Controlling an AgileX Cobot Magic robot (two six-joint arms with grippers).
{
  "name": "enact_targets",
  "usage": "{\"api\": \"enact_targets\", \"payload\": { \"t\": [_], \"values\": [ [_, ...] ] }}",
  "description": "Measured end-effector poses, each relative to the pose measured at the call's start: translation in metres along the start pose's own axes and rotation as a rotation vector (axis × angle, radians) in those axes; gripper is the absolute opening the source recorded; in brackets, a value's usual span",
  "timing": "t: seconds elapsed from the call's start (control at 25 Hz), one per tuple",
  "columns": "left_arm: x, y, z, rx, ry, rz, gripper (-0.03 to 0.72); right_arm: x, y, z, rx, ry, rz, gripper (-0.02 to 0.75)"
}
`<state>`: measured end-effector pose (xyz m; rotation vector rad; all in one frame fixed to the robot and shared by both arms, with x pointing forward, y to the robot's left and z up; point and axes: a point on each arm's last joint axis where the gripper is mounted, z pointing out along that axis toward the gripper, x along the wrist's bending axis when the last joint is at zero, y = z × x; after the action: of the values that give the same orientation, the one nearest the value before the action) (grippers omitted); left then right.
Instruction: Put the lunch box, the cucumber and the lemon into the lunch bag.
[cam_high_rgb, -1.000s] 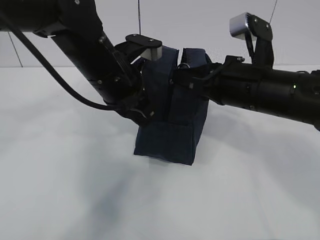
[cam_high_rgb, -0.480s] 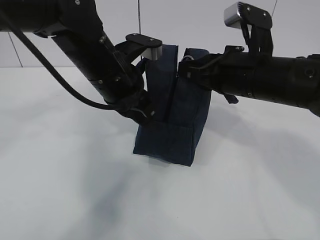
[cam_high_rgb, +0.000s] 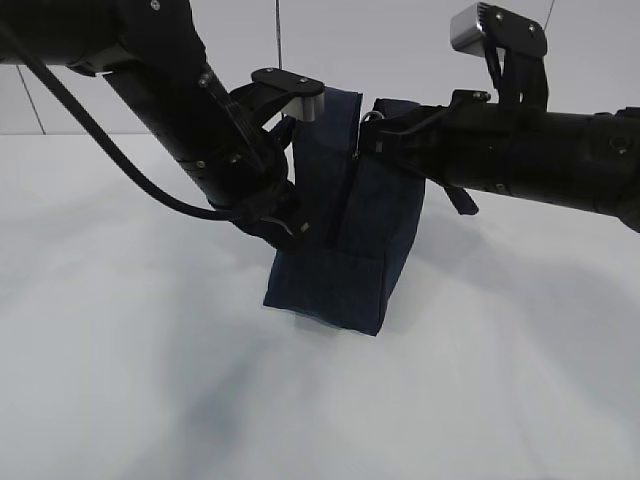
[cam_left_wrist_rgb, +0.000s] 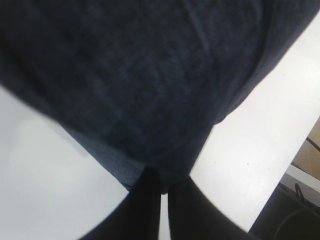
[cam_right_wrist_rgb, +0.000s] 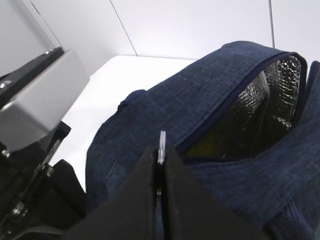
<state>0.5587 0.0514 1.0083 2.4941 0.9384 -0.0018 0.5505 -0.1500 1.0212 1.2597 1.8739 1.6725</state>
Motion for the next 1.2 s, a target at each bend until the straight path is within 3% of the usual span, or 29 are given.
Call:
{"api": "enact_targets", "payload": {
  "t": [0.4, 1.2],
  "values": [
    [0.000, 0.000, 0.000, 0.000, 0.000, 0.000, -0.010, 0.002, 0.011, 0.002, -0.028, 0.014, -0.023, 0.000],
    [0.000, -0.010, 0.009, 0.024, -0.015, -0.026, -0.010, -0.003, 0.011, 0.002, -0.031, -0.045, -0.048, 0.000]
  ]
}}
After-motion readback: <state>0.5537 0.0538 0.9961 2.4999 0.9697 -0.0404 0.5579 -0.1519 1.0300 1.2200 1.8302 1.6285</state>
